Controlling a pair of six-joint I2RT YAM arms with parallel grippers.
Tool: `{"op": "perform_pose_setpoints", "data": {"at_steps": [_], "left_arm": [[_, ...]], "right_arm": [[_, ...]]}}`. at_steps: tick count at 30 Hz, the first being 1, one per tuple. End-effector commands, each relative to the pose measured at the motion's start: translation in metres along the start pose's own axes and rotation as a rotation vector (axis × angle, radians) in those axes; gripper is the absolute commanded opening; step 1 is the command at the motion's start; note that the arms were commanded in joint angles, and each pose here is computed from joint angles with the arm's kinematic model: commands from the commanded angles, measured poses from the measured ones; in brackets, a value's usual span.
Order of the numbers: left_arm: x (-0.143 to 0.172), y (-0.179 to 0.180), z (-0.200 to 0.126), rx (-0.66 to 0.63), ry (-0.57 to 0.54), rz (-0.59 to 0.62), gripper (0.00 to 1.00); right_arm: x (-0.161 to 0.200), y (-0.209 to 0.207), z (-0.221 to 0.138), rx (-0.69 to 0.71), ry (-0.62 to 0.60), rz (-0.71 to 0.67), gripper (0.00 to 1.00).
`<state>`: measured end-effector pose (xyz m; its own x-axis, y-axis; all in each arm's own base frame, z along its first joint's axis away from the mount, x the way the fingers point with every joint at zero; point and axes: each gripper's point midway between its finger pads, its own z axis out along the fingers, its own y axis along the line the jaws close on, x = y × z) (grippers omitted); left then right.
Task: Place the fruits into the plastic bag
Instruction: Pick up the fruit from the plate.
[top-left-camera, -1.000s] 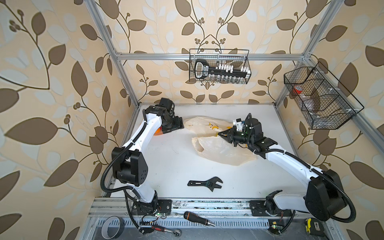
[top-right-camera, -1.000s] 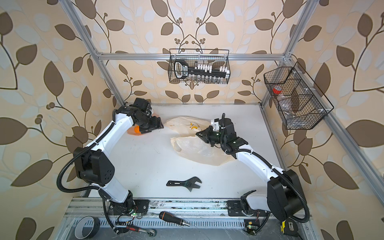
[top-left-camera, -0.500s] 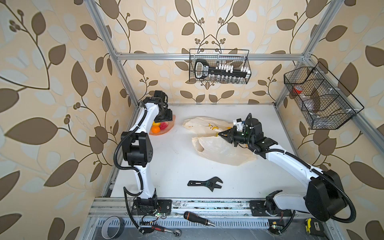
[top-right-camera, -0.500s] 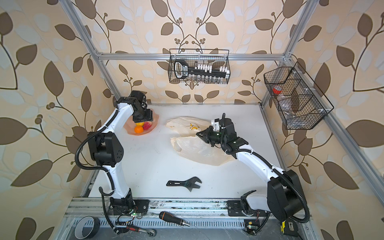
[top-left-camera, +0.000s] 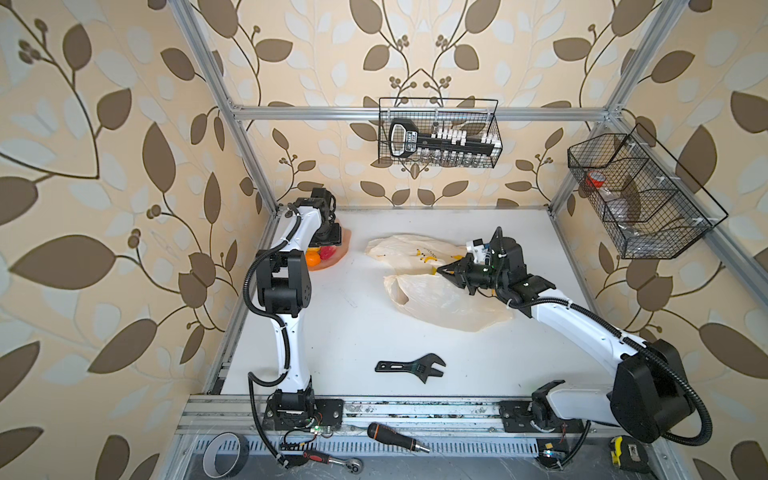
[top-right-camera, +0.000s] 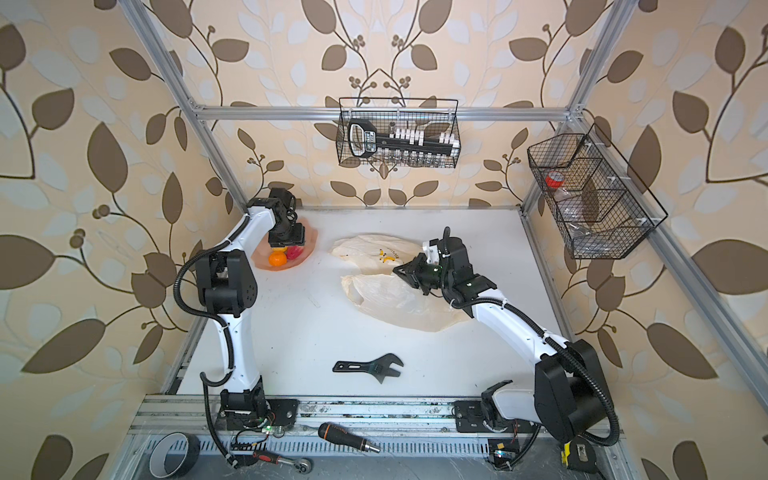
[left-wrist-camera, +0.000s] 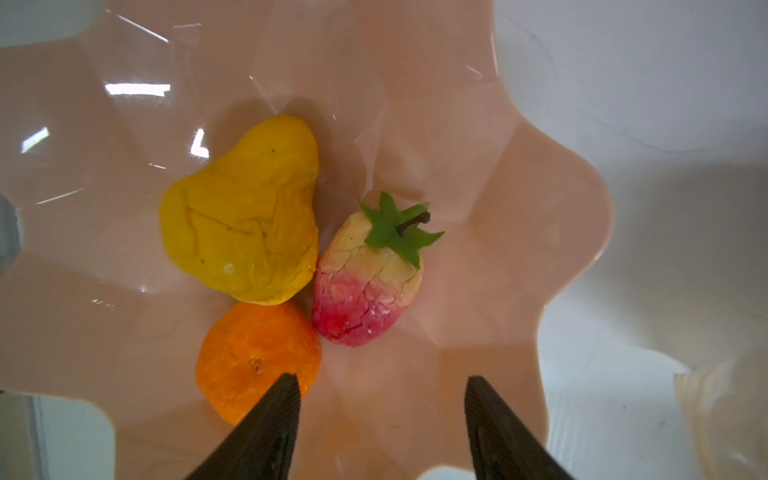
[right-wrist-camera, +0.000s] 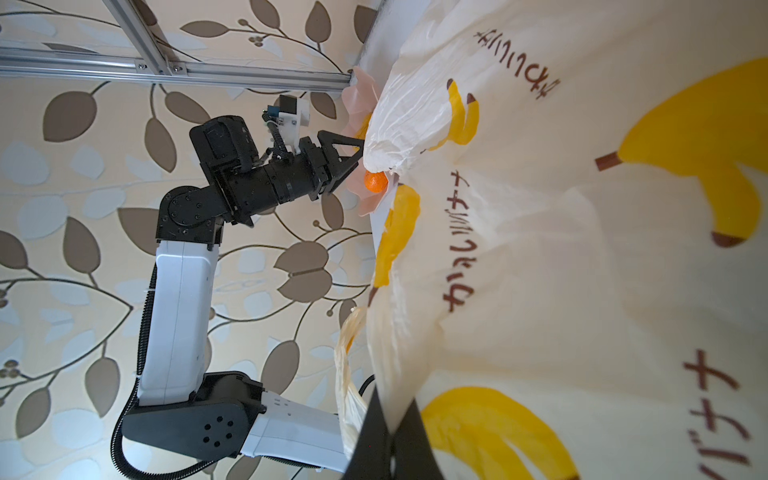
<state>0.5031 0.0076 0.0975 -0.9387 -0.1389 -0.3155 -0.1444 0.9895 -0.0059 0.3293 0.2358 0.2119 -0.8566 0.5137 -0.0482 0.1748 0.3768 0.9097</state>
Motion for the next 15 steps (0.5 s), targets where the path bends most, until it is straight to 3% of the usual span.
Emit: {"op": "perform_pose_setpoints", "data": {"at_steps": [1, 15], "left_arm": [[-0.010, 0.006, -0.001, -0.026, -0.025, 0.004, 0.66], [-0.004, 0.010, 0.036, -0.049, 0.017, -0.015, 0.66]], "right_arm": [[-0.004, 0.011, -0.007, -0.016, -0.029, -0.015, 0.00], [-0.005, 0.012, -0.007, -0.009, -0.031, -0.019, 0.00]]}}
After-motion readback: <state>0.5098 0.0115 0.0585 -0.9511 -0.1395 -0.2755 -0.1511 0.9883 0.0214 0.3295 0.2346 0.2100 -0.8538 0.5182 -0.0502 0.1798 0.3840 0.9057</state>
